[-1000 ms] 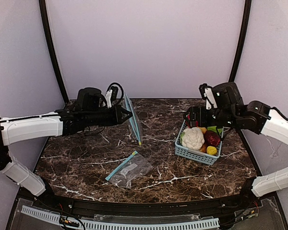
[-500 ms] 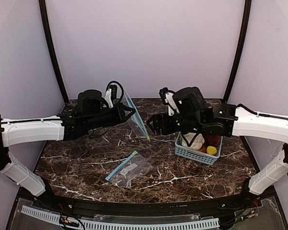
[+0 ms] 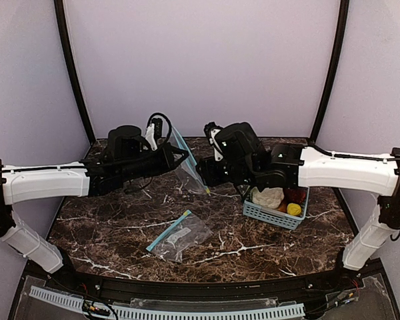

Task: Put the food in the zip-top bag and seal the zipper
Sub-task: Pass from the left arm to the right

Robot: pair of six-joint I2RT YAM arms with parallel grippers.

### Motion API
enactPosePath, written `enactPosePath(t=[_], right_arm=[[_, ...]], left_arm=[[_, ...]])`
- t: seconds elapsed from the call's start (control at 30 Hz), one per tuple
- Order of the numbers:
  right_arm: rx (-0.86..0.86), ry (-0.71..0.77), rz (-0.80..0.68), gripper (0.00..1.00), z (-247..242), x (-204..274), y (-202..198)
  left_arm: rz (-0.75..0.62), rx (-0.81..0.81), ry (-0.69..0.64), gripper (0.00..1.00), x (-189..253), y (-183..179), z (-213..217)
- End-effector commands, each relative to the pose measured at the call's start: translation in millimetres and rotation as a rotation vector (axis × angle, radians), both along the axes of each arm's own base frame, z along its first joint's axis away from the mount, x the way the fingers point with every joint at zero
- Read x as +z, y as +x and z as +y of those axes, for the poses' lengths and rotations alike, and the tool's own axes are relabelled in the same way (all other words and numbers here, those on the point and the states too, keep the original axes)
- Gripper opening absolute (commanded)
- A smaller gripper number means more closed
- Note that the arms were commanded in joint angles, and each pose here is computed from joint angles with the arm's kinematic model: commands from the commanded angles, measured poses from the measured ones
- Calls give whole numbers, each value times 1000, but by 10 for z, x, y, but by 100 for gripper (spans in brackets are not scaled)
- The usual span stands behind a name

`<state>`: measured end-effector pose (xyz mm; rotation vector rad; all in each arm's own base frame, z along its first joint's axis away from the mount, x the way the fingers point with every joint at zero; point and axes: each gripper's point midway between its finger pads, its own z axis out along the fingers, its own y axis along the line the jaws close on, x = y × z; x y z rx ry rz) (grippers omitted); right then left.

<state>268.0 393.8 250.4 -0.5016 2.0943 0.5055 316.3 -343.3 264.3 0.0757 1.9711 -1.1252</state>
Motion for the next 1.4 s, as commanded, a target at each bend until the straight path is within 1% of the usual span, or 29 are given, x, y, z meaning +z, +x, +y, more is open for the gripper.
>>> enactPosePath(t=[0.0,0.2,0.27,0.33,0.4,0.5,0.6,0.67,0.83,0.97,1.0,1.03,1.1,1.13,1.17,1.2,1.23,1.27,1.3,1.33,1.37], right_arm=[[-23,-17,-41,48,87,47,85],[-39,-76,-42,39,139,-103,158],[-55,-101,-45,34,131,-166,195],[-72,-121,-47,26,108,-204,227],[-81,-129,-42,17,77,-230,259],[-97,-123,-39,1,-11,-203,308],[-95,-106,-50,0,-87,-115,343],[-60,-89,-57,0,-63,-73,339],[-19,-105,-50,0,-42,-154,332],[15,-137,-16,0,-20,-321,280],[29,-141,-7,0,-5,-362,260],[45,-147,1,0,17,-403,235],[82,-159,13,0,65,-476,176],[97,-171,15,0,88,-514,145],[111,-182,15,0,108,-541,119],[118,-197,16,0,118,-580,102],[123,-210,18,0,123,-606,82],[126,-220,21,0,127,-631,69],[126,-227,23,0,130,-653,67],[125,-232,27,0,130,-671,65],[126,-234,30,0,134,-684,56]], left_arm=[[-1,-14,-17,1,3,-44,-26],[-1,-16,-20,1,0,-53,-23],[-1,-16,-19,1,-4,-58,-18],[-1,-18,-15,1,-9,-68,-9],[-1,-16,-2,1,-27,-76,11],[7,-11,67,1,-138,-117,91],[32,-7,160,1,-365,-179,207],[72,-13,229,1,-566,-244,287],[171,18,386,1,-1066,-365,530],[179,34,429,1,-1174,-411,623],[167,31,433,2,-1158,-406,625],[158,28,435,4,-1139,-400,620],[126,3,435,15,-1050,-396,577],[109,-13,447,27,-1021,-403,572],[93,-16,445,34,-952,-387,556],[80,-24,466,45,-929,-395,576],[57,-26,477,51,-860,-376,578],[51,-13,497,59,-816,-371,628],[39,-7,515,62,-788,-358,670],[34,4,531,69,-745,-362,725],[26,10,544,72,-720,-350,773]])
